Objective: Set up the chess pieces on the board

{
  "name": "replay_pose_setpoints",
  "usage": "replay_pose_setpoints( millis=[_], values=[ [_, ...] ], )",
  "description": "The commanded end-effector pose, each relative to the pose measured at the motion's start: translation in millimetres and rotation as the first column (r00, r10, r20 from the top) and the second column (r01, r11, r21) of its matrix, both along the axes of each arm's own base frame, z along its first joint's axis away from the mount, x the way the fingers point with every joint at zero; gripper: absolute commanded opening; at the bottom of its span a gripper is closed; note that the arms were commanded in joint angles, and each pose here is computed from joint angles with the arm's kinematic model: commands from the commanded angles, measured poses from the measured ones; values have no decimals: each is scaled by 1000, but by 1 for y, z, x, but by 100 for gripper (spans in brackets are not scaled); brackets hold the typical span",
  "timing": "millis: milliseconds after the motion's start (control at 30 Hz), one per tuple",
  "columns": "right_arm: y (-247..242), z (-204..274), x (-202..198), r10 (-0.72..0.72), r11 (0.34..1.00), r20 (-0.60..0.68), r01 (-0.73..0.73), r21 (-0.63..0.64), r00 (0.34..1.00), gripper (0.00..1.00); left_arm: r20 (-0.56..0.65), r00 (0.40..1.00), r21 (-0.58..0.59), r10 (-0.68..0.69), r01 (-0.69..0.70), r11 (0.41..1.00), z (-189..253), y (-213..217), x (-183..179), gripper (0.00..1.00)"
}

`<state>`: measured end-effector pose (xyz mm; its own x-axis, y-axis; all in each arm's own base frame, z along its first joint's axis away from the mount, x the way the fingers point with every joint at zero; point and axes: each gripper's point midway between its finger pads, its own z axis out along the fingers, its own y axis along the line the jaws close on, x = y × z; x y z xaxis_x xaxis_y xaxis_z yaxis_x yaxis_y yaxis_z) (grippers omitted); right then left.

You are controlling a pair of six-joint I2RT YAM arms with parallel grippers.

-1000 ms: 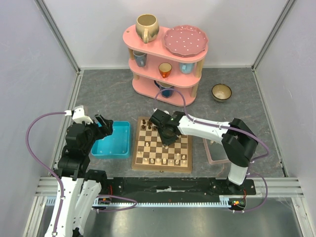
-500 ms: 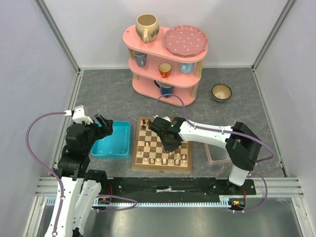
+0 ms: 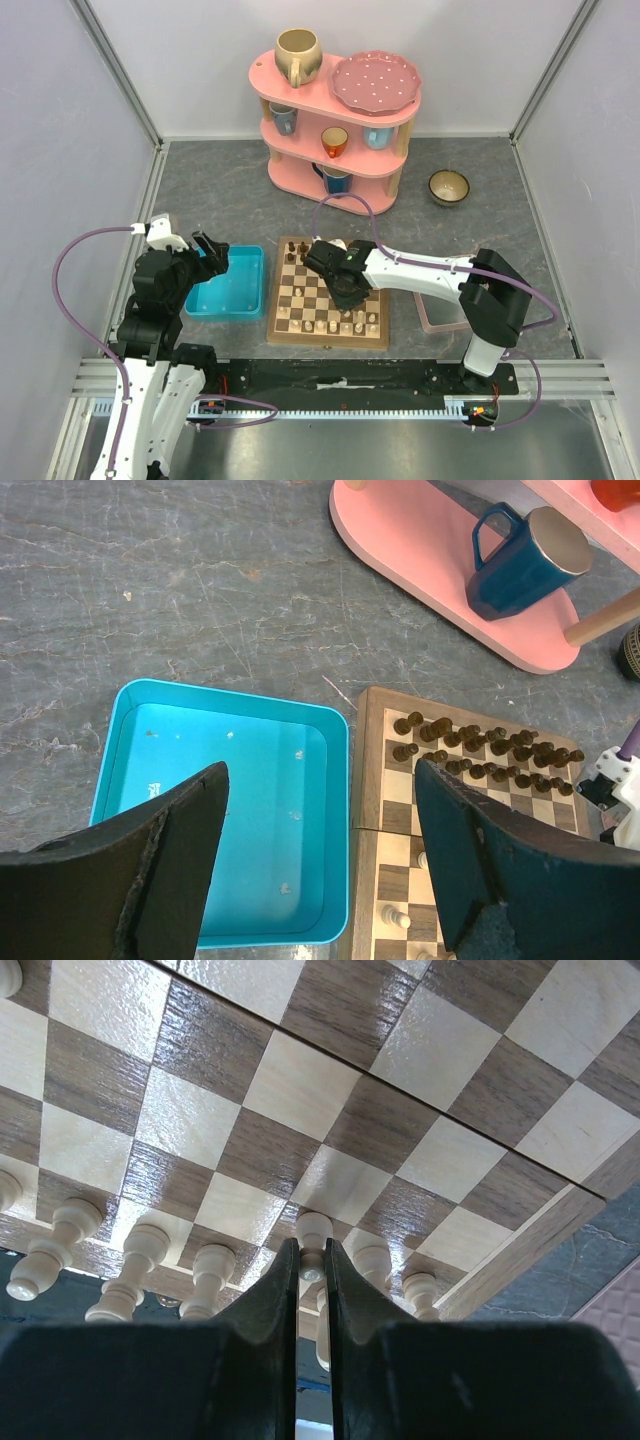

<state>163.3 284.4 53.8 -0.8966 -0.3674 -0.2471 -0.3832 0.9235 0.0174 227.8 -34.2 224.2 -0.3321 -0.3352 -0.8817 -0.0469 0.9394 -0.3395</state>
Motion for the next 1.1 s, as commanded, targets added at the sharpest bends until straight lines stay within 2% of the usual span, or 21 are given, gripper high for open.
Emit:
replay_pose_setpoints(
  millis=[0, 600, 1067],
  values=[
    [-4, 5, -5, -3, 1000, 7, 3, -5, 1000, 10, 44, 999, -2, -2, 2, 1000, 8, 0, 5, 82],
    [-5, 8, -6, -4, 1000, 16, 4, -2, 1000, 13, 43, 999, 0, -3, 3, 1000, 7, 0, 5, 82],
    [10, 22, 2, 4, 999, 40, -6, 44, 999, 33, 49, 999, 0, -1, 1, 1000, 9, 0, 4, 82]
  ],
)
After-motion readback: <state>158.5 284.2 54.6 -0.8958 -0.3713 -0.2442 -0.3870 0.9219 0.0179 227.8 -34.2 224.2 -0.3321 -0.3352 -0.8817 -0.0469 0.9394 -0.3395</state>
